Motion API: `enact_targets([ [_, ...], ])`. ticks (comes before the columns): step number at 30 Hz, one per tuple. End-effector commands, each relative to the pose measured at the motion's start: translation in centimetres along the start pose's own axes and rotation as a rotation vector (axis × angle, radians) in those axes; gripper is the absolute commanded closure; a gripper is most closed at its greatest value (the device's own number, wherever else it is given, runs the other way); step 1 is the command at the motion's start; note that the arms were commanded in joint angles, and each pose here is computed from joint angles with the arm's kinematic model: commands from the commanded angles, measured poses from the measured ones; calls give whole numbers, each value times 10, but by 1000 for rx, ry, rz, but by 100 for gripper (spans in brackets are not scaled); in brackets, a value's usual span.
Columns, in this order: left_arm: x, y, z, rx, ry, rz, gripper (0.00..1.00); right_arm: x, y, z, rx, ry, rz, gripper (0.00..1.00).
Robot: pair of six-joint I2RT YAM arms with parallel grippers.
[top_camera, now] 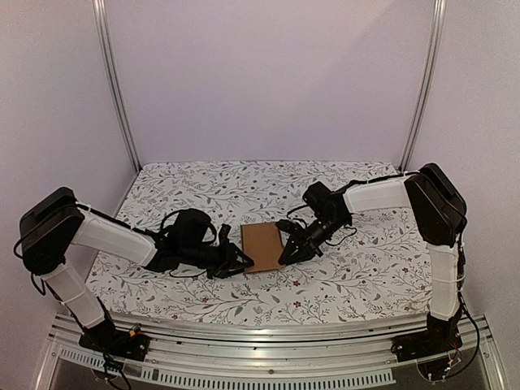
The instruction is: Fold the paper box
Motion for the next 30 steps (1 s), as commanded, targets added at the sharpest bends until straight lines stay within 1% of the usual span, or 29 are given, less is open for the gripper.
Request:
enact_targets([
  [1,-7,-11,0,-30,-6,105,75,-4,-17,2,-50,12,-12,91],
  [7,-11,-5,-3,27,-2,173,90,-4,-22,1,-62,11,-10,88],
  [9,-13,-4,-3,44,4,193,93,-2,-23,0,-63,6,-13,86],
  [11,-14,-3,-3,62,8,214,94,0,-23,-1,-62,3,-16,80],
  [14,-15,-4,-2,77,17,239,95,0,-22,-2,-62,4,-26,73],
  [21,-16,-3,-4,108,12,278,96,0,-24,-2,-73,1,-35,68],
  [27,-16,-8,-4,113,26,332,95,6,-31,-1,-90,-15,-37,60],
  [30,-16,-13,-3,107,40,366,94,9,-32,-4,-71,-38,-58,59],
])
Point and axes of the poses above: each gripper's point midway between its finger pads, its own x axis back along the fingers, its own y axis along the line the jaws close on, z = x × y, the point moved 1 cm from there along x, back along the fingers, and after that the axes turned 6 degrees about x, right-handed, at the moved point
